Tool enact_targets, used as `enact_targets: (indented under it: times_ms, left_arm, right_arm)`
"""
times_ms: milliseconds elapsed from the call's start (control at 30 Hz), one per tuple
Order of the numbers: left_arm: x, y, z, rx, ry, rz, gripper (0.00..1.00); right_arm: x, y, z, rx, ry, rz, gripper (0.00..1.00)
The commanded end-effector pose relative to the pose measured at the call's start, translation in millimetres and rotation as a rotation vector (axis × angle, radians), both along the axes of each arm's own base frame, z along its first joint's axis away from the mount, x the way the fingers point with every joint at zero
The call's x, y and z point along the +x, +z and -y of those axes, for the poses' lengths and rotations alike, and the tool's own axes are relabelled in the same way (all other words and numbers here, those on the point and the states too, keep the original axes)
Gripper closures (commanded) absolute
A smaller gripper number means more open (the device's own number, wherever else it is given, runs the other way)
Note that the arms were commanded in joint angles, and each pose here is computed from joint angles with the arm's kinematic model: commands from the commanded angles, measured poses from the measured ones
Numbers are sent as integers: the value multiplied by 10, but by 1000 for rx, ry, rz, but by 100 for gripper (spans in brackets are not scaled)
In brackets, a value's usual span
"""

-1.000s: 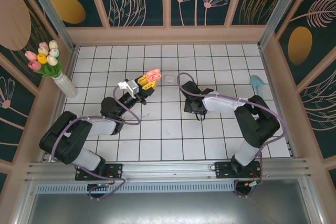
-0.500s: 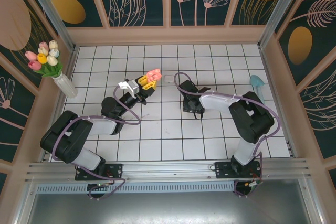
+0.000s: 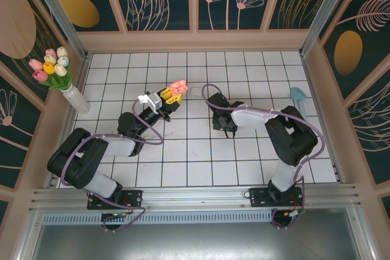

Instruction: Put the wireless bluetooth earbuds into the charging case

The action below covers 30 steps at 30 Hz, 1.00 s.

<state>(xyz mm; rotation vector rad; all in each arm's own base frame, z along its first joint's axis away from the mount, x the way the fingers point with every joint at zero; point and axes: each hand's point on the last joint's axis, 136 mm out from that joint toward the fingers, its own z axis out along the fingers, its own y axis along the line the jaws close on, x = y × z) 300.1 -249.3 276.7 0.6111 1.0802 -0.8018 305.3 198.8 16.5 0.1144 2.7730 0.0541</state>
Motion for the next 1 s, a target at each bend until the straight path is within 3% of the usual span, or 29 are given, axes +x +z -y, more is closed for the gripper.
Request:
enact_targets:
  times_ms: [0,667,967]
  left_arm:
    - [-81,293,-28,-60,3,117,100]
    - [-72,292,-21,-62,0,112,100]
    - [-79,316,-25,-65,0,118,100]
  right_arm:
    - [-57,26,60,6,-9,-8,60]
    - [-82,-22,94,17,-13,-13,69]
    - [18,209,-33,64,48,62,75]
